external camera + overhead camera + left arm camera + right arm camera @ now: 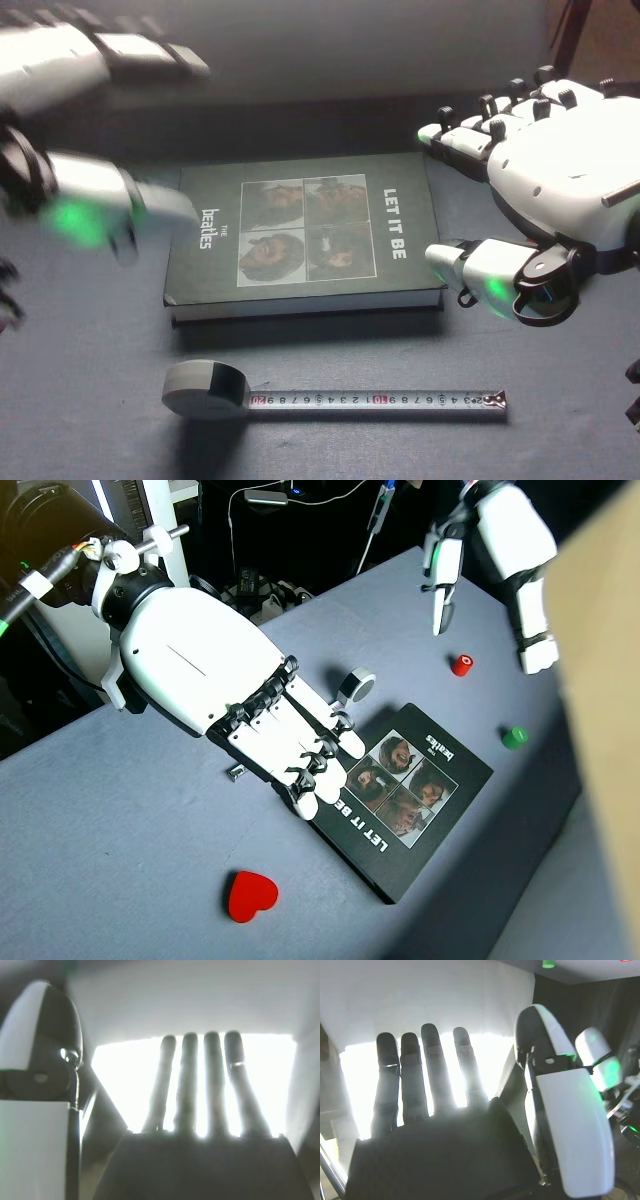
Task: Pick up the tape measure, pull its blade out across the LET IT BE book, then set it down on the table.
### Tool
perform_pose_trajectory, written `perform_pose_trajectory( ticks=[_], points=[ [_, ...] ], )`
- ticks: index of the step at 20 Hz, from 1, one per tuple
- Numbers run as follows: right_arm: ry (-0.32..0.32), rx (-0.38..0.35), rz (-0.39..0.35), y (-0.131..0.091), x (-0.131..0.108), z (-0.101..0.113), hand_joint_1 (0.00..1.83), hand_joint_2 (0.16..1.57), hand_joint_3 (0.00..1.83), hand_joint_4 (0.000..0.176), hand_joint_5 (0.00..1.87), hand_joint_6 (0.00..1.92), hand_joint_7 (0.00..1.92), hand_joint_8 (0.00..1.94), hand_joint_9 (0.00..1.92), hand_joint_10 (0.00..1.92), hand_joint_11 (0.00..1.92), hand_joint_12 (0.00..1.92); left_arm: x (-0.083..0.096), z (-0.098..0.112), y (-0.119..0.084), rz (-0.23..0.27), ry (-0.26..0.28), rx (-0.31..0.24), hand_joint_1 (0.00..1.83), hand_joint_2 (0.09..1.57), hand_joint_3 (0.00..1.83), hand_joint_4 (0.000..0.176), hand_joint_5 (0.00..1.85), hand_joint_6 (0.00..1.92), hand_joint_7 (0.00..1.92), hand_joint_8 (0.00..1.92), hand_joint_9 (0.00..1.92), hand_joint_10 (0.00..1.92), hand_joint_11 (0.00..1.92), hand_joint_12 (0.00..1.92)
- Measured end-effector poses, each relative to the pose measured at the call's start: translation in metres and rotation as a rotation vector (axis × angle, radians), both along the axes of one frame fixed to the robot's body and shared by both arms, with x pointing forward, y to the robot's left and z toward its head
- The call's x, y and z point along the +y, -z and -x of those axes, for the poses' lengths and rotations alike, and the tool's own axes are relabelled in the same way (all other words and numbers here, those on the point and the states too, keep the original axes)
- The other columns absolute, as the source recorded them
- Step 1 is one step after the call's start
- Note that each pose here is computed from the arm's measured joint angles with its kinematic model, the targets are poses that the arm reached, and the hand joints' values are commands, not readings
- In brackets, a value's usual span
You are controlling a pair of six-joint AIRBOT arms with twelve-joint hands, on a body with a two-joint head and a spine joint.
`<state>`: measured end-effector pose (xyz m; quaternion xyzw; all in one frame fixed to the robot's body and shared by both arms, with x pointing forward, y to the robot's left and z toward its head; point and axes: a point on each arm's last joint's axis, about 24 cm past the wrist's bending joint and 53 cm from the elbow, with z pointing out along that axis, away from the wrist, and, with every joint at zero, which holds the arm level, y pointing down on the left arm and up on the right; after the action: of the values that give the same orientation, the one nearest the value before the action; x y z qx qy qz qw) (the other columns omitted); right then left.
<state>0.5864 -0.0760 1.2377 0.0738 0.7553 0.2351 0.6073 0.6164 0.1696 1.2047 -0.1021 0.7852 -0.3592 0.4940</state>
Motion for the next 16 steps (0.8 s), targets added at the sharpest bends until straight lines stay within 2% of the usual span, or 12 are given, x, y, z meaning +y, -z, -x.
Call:
perform_pose_trajectory(
  ticks=[1,2,3,5,7,9,11,13,16],
  points=[
    [0.001,0.0,0.0,0.0,0.0,0.0,0.27,1.28,0.0,0.078,0.13,0.0,0.18,0.0,0.11,0.0,0.0,0.46,-0.012,0.009,0.007,0.002,0.059,0.031,0.82,1.0,0.0,0.0,0.23,0.0,0.25,0.0,0.22,0.0,0.0,0.65],
    [0.001,0.0,0.001,0.0,0.0,0.0,0.29,1.27,0.0,0.071,0.18,0.01,0.22,0.0,0.17,0.01,0.0,0.65,-0.023,0.018,0.013,0.003,0.105,0.065,0.81,1.02,0.0,0.0,0.26,0.0,0.26,0.0,0.26,0.01,0.0,0.76],
    [0.0,0.0,0.001,0.0,0.0,0.0,0.29,1.26,0.0,0.068,0.19,0.0,0.22,0.0,0.18,0.01,0.0,0.71,-0.03,0.026,0.019,0.003,0.136,0.095,0.79,1.05,0.01,0.0,0.28,0.01,0.27,0.0,0.26,0.0,0.0,0.75],
    [-0.001,0.0,0.003,0.0,0.0,0.0,0.26,1.28,0.0,0.067,0.15,0.0,0.16,0.0,0.12,0.01,0.0,0.55,-0.036,0.034,0.026,-0.02,0.165,0.118,0.78,1.06,0.01,0.0,0.27,0.0,0.26,0.0,0.26,0.0,0.0,0.75],
    [-0.002,0.0,0.004,0.0,0.0,0.0,0.23,1.29,0.0,0.065,0.15,0.0,0.16,0.0,0.11,0.0,0.0,0.47,-0.039,0.042,0.035,-0.02,0.172,0.148,0.78,1.07,0.01,0.0,0.26,0.0,0.26,0.0,0.25,0.0,0.0,0.75],
    [-0.003,0.0,0.003,0.0,0.001,0.0,0.23,1.3,0.0,0.062,0.14,0.0,0.17,0.0,0.11,0.0,0.0,0.47,-0.038,0.053,0.059,-0.028,0.166,0.213,0.78,1.07,0.01,0.0,0.26,0.0,0.25,0.0,0.25,0.0,0.0,0.75],
    [-0.003,0.0,0.004,0.0,0.0,0.0,0.23,1.3,0.0,0.061,0.15,0.0,0.17,0.0,0.13,0.01,0.0,0.55,-0.034,0.062,0.084,-0.027,0.16,0.26,0.79,1.07,0.01,0.0,0.25,0.0,0.25,0.0,0.25,0.0,0.0,0.76],
    [-0.005,0.0,0.004,0.0,0.001,0.0,0.23,1.3,0.0,0.061,0.16,0.0,0.18,0.0,0.14,0.01,0.0,0.6,-0.034,0.066,0.091,0.021,0.15,0.262,0.79,1.08,0.01,0.0,0.25,0.0,0.25,0.0,0.25,0.0,0.0,0.76],
    [-0.003,0.0,0.005,0.0,0.001,0.0,0.23,1.3,0.0,0.057,0.18,0.01,0.2,0.01,0.15,0.0,0.0,0.62,-0.037,0.064,0.09,0.099,0.146,0.222,0.8,1.08,0.0,0.0,0.27,0.0,0.26,0.0,0.24,0.0,0.0,0.69]
  ],
)
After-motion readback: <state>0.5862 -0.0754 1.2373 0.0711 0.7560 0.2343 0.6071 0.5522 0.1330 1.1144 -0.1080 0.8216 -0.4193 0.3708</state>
